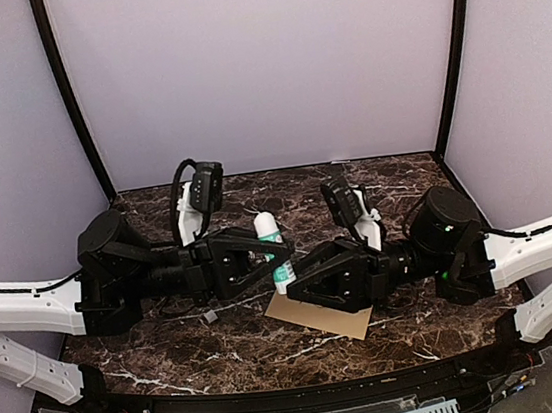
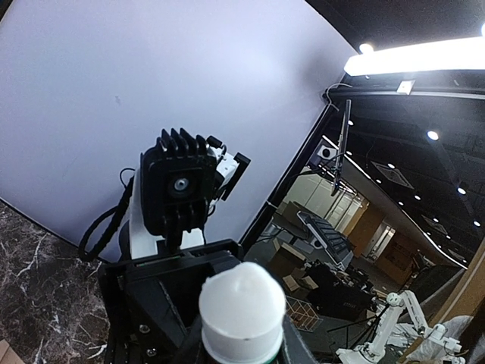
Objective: Place the letter into the envelope and seal it
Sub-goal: Screw the solid glue.
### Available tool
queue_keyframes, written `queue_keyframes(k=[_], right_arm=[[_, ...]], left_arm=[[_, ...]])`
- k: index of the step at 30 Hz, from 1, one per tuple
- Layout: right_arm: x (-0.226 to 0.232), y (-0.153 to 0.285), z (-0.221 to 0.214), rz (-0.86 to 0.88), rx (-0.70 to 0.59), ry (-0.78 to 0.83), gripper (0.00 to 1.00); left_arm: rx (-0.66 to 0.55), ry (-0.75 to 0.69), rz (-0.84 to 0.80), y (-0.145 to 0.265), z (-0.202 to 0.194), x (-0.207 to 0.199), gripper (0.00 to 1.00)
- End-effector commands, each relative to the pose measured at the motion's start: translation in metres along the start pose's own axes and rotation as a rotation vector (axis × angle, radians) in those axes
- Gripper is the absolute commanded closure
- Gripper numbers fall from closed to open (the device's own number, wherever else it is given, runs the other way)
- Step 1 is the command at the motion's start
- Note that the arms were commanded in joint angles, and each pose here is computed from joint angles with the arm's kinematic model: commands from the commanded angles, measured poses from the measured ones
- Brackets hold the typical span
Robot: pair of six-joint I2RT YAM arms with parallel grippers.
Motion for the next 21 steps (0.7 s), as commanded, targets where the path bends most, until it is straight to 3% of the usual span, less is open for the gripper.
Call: queue_keyframes(k=[1, 6, 11, 21], right_arm=[[0.013, -0.004, 0.016, 0.034, -0.045, 0.018, 0.76], [0.01, -0.004, 0.014, 0.016, -0.044, 0.009, 0.88], [0.0, 0.0, 0.017, -0.064, -0.053, 0.013, 0.92], [-0.073, 0.017, 0.023, -0.579, 0.002, 0.029, 0.95]], left_arm=[[-0.015, -0.011, -0.028, 0.003, 0.002, -0.005, 1.0], [-0.013, -0.009, -0.007, 0.005, 0.0, -0.002, 1.0], [-0.02, -0.021, 0.068, 0.009, 0.0, 0.009, 1.0], [0.083, -0.016, 0.412, 0.018, -0.028, 0.067, 1.0]])
Point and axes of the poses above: each gripper's point midway between its finger pads, its own y axis back along the fingers, its own x axis along the line the jaws close on, z = x × y, the point moved 1 cm from there along y, back along the fingers, and after that the axes turned 5 degrees about -y, right-handed, at the moved point
